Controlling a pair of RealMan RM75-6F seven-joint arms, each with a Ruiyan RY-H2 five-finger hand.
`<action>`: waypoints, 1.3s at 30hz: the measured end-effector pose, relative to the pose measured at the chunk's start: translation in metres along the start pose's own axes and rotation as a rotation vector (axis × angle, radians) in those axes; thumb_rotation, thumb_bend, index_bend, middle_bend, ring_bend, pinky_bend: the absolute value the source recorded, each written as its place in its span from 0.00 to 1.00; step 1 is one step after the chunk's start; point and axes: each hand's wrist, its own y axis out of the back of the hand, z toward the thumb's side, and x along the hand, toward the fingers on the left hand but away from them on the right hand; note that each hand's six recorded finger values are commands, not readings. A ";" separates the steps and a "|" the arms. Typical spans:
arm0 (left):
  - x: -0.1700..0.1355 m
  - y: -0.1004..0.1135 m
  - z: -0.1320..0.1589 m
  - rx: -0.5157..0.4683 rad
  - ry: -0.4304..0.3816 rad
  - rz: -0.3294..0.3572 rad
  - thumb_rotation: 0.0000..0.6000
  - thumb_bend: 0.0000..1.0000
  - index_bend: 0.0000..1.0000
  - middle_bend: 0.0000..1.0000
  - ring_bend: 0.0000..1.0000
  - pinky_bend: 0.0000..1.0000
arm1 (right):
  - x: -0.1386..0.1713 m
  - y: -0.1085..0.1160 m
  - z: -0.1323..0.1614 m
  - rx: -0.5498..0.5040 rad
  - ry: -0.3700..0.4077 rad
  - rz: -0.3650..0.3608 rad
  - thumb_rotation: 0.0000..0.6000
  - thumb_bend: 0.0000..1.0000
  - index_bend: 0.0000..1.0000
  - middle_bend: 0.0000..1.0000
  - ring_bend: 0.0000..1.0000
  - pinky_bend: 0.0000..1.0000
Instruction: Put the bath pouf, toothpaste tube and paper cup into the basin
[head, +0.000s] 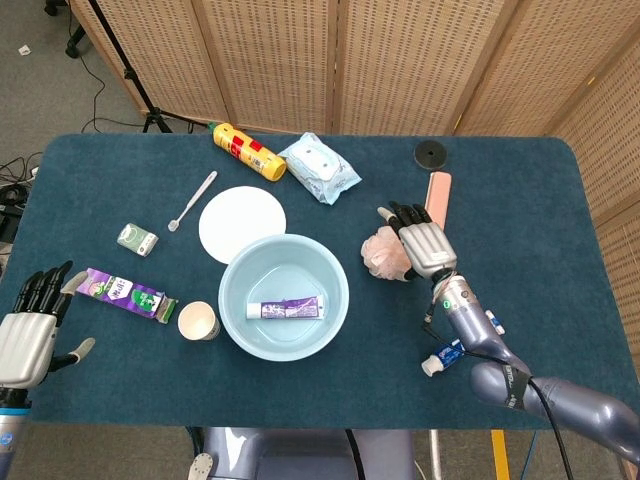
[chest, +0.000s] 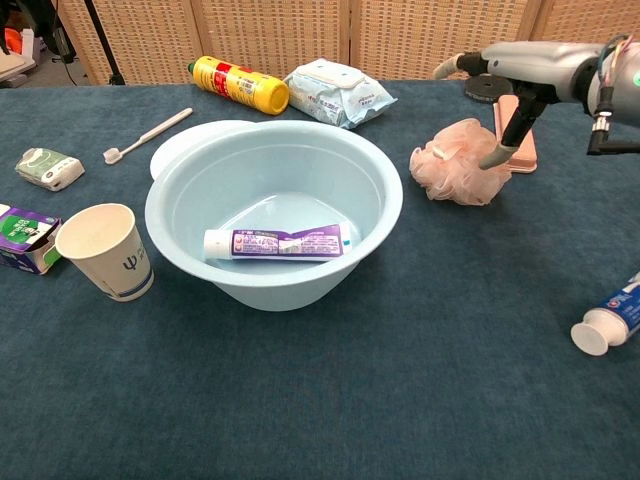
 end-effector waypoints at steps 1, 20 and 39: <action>0.000 -0.001 0.000 0.000 -0.001 -0.003 1.00 0.18 0.00 0.00 0.00 0.00 | -0.002 -0.004 0.000 -0.001 -0.002 0.009 1.00 0.00 0.07 0.00 0.00 0.00; -0.004 -0.008 0.015 0.000 -0.053 -0.031 1.00 0.18 0.00 0.00 0.00 0.00 | -0.031 -0.050 0.002 -0.018 -0.014 0.059 1.00 0.02 0.34 0.18 0.14 0.22; -0.003 -0.012 0.016 -0.011 -0.062 -0.049 1.00 0.18 0.00 0.00 0.00 0.00 | -0.029 -0.025 -0.004 -0.007 0.010 -0.057 1.00 0.10 0.61 0.45 0.42 0.46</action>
